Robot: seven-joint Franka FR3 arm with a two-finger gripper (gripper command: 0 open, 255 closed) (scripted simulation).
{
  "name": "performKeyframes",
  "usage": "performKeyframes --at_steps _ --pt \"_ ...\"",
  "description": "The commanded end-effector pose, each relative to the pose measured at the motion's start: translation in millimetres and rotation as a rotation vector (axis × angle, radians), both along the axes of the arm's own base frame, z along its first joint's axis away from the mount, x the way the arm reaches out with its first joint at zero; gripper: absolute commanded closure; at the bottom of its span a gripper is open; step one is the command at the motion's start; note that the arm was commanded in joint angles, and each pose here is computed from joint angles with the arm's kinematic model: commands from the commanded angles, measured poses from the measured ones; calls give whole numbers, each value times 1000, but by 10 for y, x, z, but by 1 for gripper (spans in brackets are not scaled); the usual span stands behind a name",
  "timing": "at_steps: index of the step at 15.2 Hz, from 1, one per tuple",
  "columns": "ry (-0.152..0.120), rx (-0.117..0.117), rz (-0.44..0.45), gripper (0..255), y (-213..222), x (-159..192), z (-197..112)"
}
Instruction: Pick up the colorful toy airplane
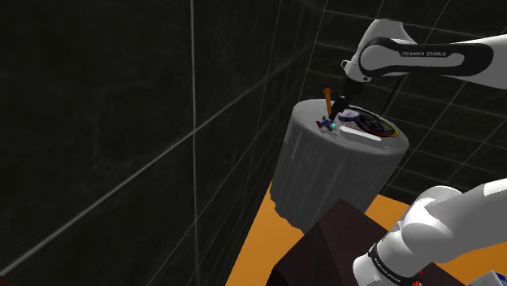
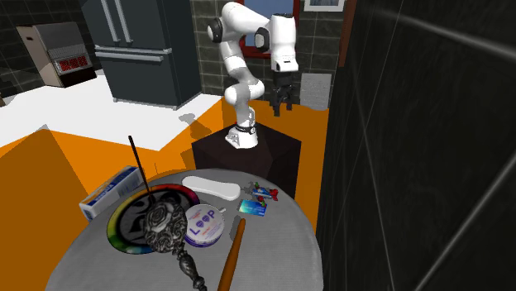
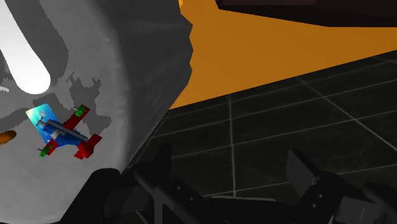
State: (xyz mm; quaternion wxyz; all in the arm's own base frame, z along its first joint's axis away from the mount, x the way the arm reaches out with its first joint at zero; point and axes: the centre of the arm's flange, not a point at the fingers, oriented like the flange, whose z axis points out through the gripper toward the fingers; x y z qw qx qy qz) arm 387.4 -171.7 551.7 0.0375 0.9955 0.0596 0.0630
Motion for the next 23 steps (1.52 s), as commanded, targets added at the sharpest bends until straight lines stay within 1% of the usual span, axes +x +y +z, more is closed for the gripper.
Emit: performKeyframes --at_steps 1,23 --pt "-4 5 5 0 -254 72 -125" --pt "-42 78 51 0 -2770 1132 -1333"
